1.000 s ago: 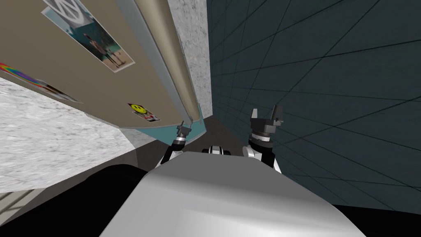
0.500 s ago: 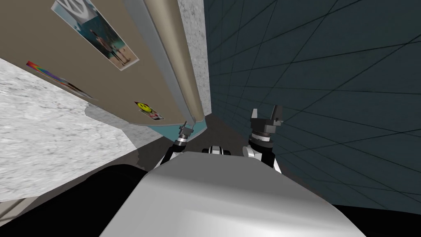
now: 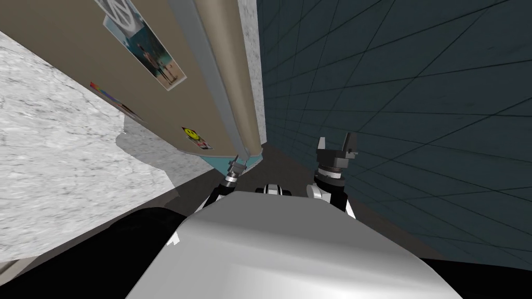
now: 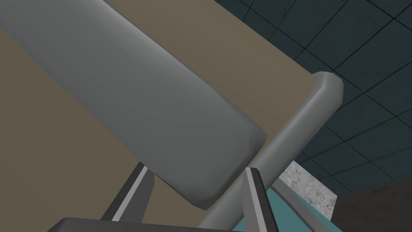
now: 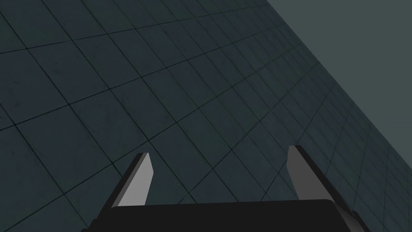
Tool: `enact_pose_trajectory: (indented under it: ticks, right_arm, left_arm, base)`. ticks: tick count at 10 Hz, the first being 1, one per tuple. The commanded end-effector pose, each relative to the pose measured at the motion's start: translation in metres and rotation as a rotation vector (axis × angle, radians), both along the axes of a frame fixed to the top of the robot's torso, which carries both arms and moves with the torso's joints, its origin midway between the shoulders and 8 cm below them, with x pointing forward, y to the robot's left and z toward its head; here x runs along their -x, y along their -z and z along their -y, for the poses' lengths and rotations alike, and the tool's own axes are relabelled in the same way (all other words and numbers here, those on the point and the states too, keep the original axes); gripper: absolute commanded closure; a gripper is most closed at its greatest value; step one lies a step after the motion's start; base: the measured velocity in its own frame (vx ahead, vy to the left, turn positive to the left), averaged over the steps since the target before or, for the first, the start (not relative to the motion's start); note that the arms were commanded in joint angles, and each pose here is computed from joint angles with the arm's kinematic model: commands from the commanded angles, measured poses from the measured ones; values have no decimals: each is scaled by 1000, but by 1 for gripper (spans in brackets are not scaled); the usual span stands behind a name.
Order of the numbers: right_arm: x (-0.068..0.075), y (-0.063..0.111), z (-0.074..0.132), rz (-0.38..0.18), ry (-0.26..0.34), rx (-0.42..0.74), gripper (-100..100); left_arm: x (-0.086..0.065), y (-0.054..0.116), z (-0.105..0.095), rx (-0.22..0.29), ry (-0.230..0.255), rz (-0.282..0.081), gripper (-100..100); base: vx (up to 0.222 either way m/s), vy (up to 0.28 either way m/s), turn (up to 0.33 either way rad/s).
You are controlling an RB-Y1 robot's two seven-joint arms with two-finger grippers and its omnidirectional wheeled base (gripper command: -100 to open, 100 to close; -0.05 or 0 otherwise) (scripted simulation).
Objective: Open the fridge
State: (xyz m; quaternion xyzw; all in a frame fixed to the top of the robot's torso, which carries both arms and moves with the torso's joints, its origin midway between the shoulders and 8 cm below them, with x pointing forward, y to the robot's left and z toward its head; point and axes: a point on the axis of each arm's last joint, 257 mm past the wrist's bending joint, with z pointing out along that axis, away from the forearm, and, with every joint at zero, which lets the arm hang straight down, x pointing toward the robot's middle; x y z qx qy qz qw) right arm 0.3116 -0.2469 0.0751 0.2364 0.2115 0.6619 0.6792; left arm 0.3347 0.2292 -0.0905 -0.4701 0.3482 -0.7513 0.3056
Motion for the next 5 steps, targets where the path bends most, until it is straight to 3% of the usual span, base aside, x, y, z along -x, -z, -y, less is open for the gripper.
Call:
enact_pose_trajectory:
  ticks: [1, 2, 5]
  right_arm:
    - [0, 0, 0, 0, 0, 0, 0]
    - [0, 0, 0, 0, 0, 0, 0]
    - [0, 0, 0, 0, 0, 0, 0]
  left_arm:
    - [10, -7, 13, 2, 61, 22, 100]
    - [10, -7, 13, 2, 61, 22, 100]
    - [22, -12, 28, 6, 133, 35, 100]
  base:
    - [-283, 220, -167]
    - [-220, 149, -75]
    - [-214, 169, -118]
